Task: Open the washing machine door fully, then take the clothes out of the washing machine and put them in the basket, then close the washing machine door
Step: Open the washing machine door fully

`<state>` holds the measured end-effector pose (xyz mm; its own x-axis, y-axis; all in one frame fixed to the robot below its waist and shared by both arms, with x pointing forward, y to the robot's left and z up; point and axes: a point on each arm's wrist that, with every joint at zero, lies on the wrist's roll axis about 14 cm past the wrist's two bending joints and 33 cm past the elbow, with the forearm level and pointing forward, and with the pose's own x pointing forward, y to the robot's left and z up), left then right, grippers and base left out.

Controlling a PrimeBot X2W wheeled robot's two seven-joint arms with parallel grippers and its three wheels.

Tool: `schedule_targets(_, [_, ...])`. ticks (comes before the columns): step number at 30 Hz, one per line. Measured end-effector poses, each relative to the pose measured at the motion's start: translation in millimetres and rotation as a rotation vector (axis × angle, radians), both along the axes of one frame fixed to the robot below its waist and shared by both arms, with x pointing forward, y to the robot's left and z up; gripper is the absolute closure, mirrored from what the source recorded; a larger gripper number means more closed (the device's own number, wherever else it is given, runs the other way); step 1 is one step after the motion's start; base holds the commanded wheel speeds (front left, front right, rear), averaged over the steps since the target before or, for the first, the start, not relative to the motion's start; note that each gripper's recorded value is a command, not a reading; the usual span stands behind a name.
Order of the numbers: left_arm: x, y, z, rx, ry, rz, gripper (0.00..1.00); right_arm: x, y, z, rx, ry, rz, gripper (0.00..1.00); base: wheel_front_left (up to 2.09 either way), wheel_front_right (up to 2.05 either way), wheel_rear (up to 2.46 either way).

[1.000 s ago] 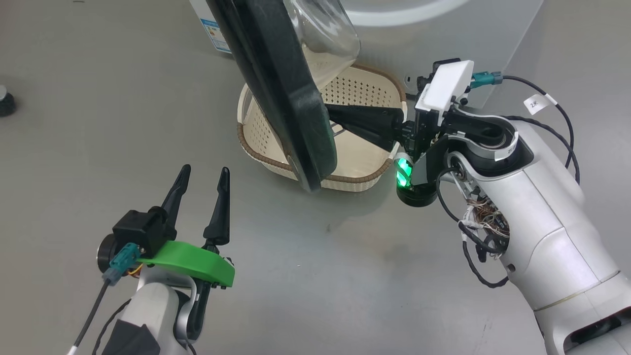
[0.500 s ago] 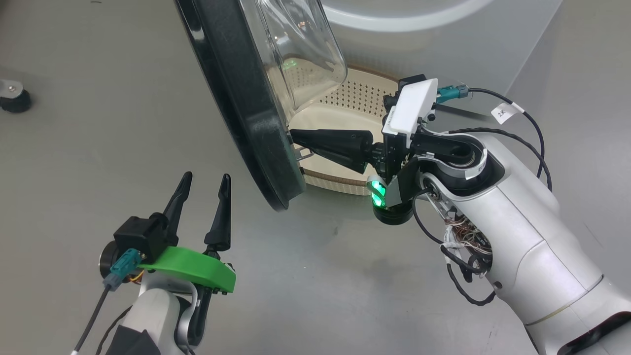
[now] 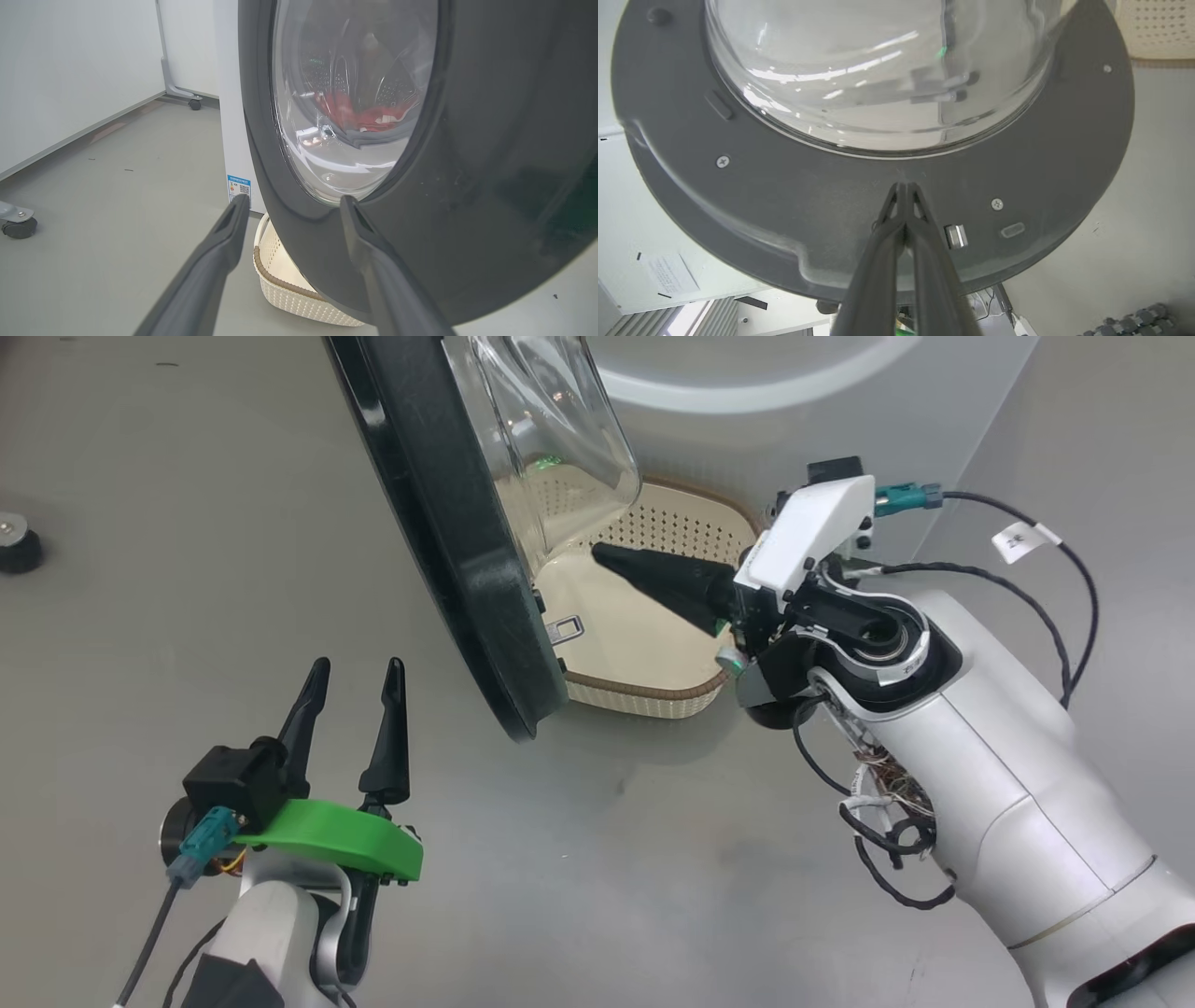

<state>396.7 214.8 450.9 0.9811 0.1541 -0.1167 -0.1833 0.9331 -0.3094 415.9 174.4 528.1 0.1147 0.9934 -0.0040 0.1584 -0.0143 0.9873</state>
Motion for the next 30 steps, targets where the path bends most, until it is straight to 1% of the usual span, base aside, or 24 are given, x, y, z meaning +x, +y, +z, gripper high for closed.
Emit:
schedule_targets(7, [-1, -3, 7, 0.003, -0.022, -0.007, 0.0, 37, -42, -4, -0.13, -0.305, -0.205, 1.0, 0.0, 0.0, 0.0])
schedule_targets(10, [-2, -3, 10, 0.008, -0.031, -0.003, 0.0, 46, -61, -2, -0.157, -0.368, -0.297, 1.0, 0.0, 0.0, 0.0])
schedule_targets(11, [-3, -4, 11, 0.012, -0.035, -0.005, 0.0, 47, -73, -7, -0.196, -0.411, -0.343, 1.0, 0.0, 0.0, 0.0])
schedule_targets(12, [-4, -5, 12, 0.014, -0.037, -0.007, 0.0, 47, -87, -16, -0.277, -0.5, -0.369, 1.0, 0.0, 0.0, 0.0])
schedule_targets(15, [-6, -7, 13, 0.009, -0.042, -0.009, 0.0, 53, -114, -22, -0.391, -0.633, -0.427, 1.0, 0.0, 0.0, 0.0])
schedule_targets(20, [-7, -12, 18, 0.008, -0.059, -0.022, 0.0, 53, -145, -17, -0.496, -0.833, -0.517, 1.0, 0.0, 0.0, 0.0])
schedule_targets(26, [-10, -20, 23, 0.012, -0.072, -0.044, 0.0, 41, -171, -12, -0.6, -1.069, -0.565, 1.0, 0.0, 0.0, 0.0])
schedule_targets(30, [-11, -22, 28, 0.01, -0.089, -0.049, 0.0, 39, -203, -14, -0.699, -1.137, -0.668, 1.0, 0.0, 0.0, 0.0])
